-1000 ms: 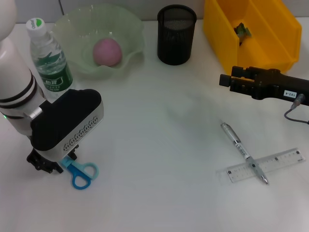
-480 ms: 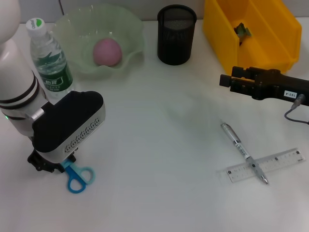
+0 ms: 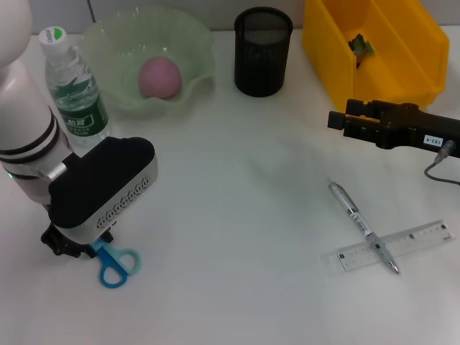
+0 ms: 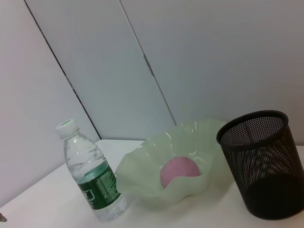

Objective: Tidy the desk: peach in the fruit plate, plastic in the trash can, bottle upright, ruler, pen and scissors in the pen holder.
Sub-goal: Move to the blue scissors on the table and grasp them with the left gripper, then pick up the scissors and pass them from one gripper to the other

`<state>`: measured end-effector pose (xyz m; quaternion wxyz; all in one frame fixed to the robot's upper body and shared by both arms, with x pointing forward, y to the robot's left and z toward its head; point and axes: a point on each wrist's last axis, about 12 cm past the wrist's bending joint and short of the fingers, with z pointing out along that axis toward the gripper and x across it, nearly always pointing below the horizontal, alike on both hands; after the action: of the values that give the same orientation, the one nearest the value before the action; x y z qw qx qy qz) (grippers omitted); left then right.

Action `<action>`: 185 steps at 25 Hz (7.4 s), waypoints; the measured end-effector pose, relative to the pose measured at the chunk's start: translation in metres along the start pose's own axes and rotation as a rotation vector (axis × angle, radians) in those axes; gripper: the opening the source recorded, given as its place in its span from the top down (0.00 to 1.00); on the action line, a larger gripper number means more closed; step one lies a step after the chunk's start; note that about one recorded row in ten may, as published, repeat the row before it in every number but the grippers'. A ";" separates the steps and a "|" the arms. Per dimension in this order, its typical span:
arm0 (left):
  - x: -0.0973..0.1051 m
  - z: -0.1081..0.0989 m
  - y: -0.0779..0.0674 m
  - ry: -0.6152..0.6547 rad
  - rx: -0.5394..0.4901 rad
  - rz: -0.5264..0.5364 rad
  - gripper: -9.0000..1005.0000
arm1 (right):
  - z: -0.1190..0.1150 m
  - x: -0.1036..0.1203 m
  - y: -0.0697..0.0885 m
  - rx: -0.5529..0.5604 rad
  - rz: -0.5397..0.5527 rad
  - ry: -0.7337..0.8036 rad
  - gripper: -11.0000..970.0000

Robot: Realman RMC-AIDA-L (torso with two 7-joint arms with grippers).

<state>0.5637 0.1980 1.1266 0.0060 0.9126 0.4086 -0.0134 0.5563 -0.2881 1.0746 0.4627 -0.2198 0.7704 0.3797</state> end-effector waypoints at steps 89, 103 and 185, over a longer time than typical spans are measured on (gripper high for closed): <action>0.024 0.018 -0.011 -1.007 -0.468 -0.657 0.77 | -0.038 -0.056 -0.013 -0.103 0.366 0.161 0.41; 0.021 0.028 -0.007 -0.994 -0.437 -0.729 0.77 | -0.009 -0.112 0.011 -0.190 0.425 0.417 0.41; 0.012 0.011 0.043 -0.867 -0.475 -0.852 0.77 | 0.124 -0.155 0.074 0.103 0.317 0.800 0.48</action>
<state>0.6040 0.1781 1.1154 0.3657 0.5565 0.6870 -0.2908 0.6466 -0.1469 1.2044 0.0739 -0.2052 0.9312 0.2922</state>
